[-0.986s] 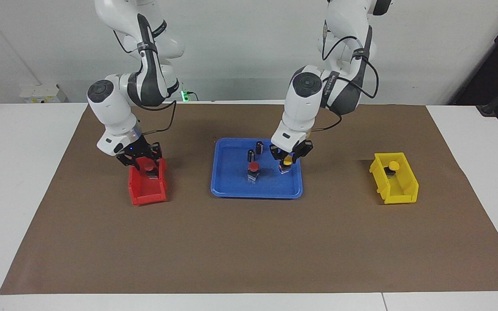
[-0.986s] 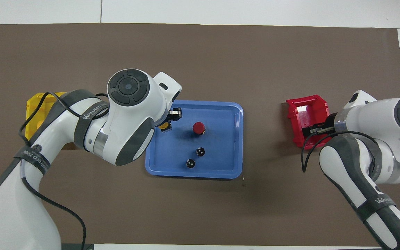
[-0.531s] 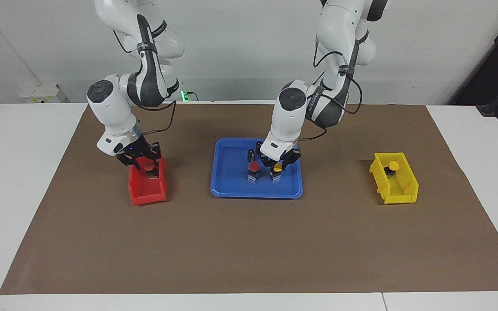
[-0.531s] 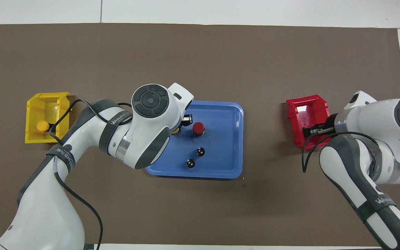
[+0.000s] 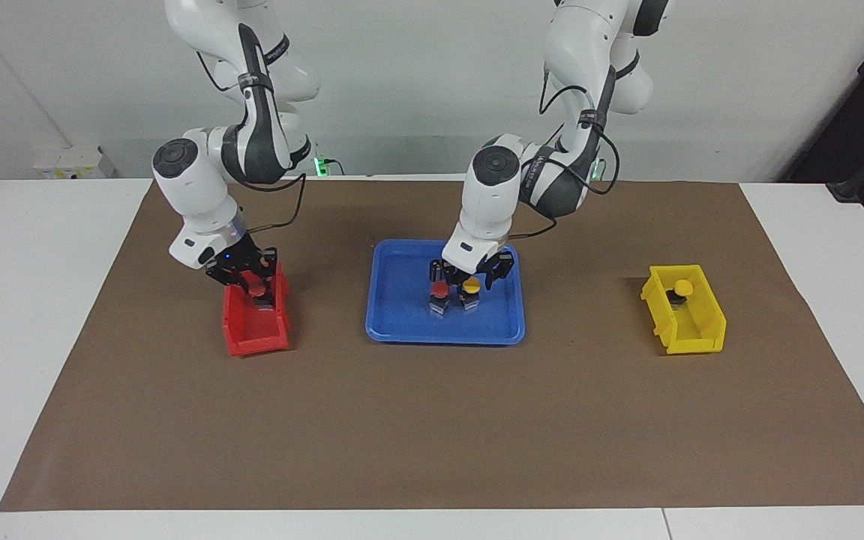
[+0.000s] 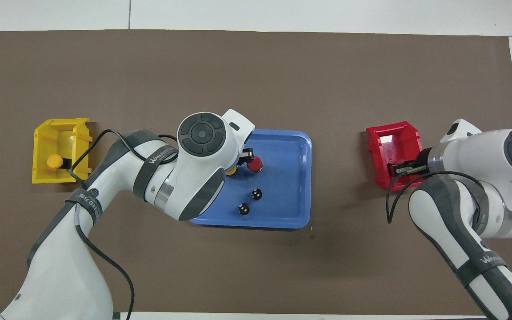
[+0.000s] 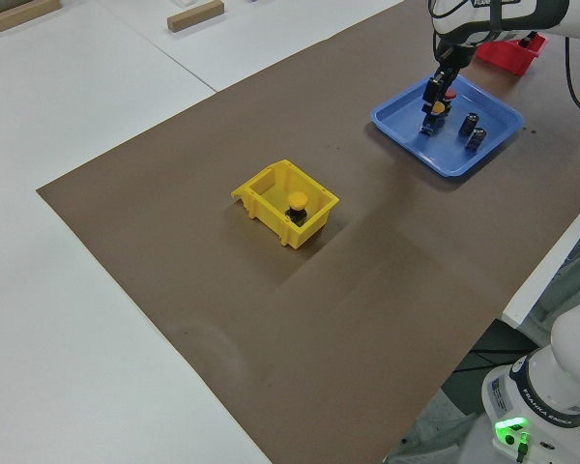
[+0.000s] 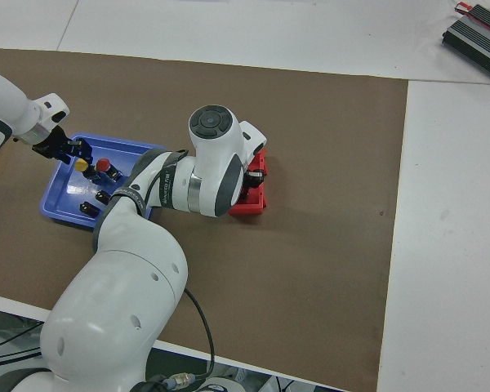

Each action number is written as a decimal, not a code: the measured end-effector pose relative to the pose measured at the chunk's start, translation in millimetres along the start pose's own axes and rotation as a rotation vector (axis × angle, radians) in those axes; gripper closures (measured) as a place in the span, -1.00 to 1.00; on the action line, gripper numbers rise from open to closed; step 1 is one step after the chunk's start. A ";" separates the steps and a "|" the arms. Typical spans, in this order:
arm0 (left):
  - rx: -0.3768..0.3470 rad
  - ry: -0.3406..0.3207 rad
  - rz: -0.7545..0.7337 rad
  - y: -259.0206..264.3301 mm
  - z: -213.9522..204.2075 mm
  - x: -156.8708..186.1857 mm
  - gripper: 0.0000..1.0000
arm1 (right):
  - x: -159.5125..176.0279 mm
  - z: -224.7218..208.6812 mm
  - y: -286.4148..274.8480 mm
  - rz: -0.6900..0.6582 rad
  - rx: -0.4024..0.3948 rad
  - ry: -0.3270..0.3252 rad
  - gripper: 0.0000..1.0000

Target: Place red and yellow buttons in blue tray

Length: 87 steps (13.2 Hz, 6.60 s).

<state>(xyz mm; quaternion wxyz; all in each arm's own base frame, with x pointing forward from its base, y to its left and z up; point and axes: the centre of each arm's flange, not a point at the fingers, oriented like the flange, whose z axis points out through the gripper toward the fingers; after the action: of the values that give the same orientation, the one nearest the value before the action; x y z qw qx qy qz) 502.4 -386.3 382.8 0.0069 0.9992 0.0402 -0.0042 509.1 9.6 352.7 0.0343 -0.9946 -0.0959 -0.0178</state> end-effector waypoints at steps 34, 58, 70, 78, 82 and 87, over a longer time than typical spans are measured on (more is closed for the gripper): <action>0.052 0.001 0.138 -414.1 -29.6 91.3 0.20 | 101.6 -81.3 -179.4 0.363 -0.068 -0.011 -1.00; 0.043 -0.015 0.008 -48.7 19.5 1.9 0.20 | 20.5 -261.4 30.7 0.266 -0.074 -0.117 -1.00; 0.102 -0.059 0.035 -105.1 -93.2 27.4 -1.00 | 22.7 -259.7 19.5 0.223 -0.073 -0.122 -1.00; 0.061 -0.041 0.075 -294.3 -170.2 80.3 -1.00 | 23.8 -256.2 0.5 0.181 -0.071 -0.144 -1.00; 0.052 -0.053 0.136 -325.0 -197.4 65.8 -1.00 | 23.5 -256.2 0.9 0.182 -0.071 -0.144 -1.00; 0.034 -0.033 0.169 -349.2 -223.2 53.3 -1.00 | 23.2 -256.4 0.7 0.181 -0.071 -0.144 -1.00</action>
<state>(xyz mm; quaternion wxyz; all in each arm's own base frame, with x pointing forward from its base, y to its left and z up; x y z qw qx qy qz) 529.3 -30.8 600.8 -0.0090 0.9987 -0.0447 -0.0209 524.6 -5.0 609.3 -0.0064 -0.9985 -0.0070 0.0534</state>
